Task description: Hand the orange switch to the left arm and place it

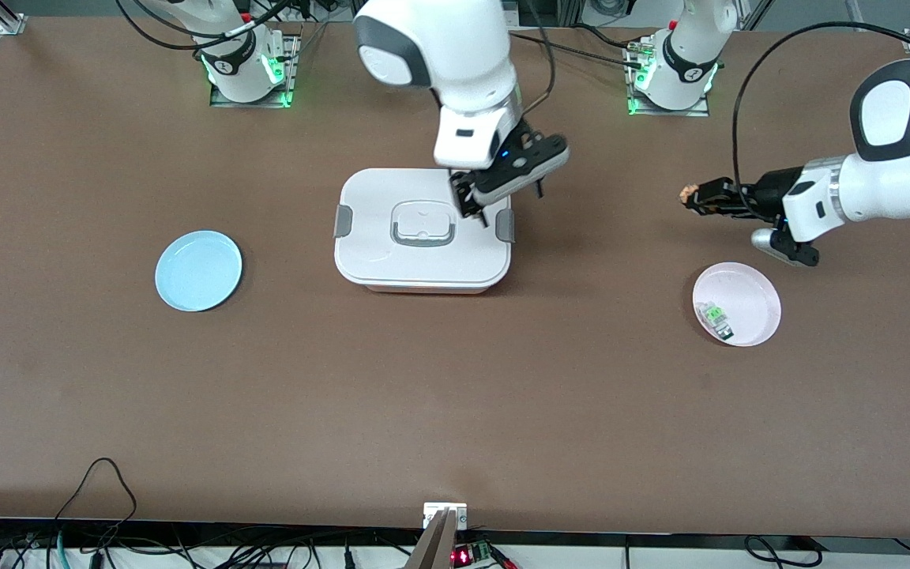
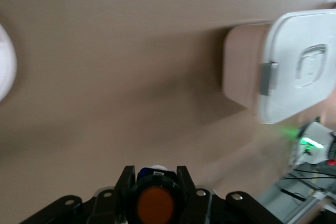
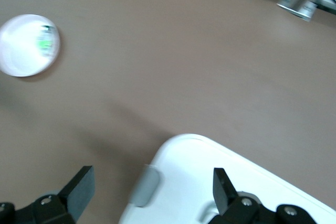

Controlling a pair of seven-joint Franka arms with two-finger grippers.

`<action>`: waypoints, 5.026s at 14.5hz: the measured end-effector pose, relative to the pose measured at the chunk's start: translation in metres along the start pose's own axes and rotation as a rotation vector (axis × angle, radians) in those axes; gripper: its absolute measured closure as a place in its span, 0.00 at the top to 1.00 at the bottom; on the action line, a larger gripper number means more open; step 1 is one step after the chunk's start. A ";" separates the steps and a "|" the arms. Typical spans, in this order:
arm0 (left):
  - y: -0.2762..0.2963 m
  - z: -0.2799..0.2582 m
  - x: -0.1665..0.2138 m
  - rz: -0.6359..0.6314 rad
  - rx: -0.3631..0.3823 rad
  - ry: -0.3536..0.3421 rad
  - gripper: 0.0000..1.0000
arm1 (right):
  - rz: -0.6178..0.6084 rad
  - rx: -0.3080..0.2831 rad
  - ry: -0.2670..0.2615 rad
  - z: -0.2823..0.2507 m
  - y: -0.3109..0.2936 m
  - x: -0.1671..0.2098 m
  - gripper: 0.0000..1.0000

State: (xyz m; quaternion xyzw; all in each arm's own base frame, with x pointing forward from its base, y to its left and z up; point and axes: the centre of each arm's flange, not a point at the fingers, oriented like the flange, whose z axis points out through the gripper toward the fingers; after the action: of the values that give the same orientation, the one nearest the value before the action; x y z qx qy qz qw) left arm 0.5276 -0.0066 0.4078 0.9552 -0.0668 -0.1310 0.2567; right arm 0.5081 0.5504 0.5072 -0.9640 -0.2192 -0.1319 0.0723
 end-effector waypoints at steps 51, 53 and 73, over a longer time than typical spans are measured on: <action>-0.211 0.060 0.084 -0.383 0.287 0.074 1.00 | 0.477 -0.149 -0.310 -0.203 0.459 -0.170 1.00; -0.199 0.036 0.082 -0.369 0.296 0.114 1.00 | 0.474 -0.148 -0.312 -0.203 0.459 -0.170 1.00; 0.063 -0.139 -0.035 -0.233 0.458 0.216 1.00 | 0.478 -0.151 -0.297 -0.220 0.464 -0.169 1.00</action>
State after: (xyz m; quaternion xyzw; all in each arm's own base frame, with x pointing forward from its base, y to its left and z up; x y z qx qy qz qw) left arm 0.5297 0.0120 0.5637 0.9981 0.0433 -0.0385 0.0229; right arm 0.5171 0.0241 0.6311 -0.9997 0.0163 0.0156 -0.0034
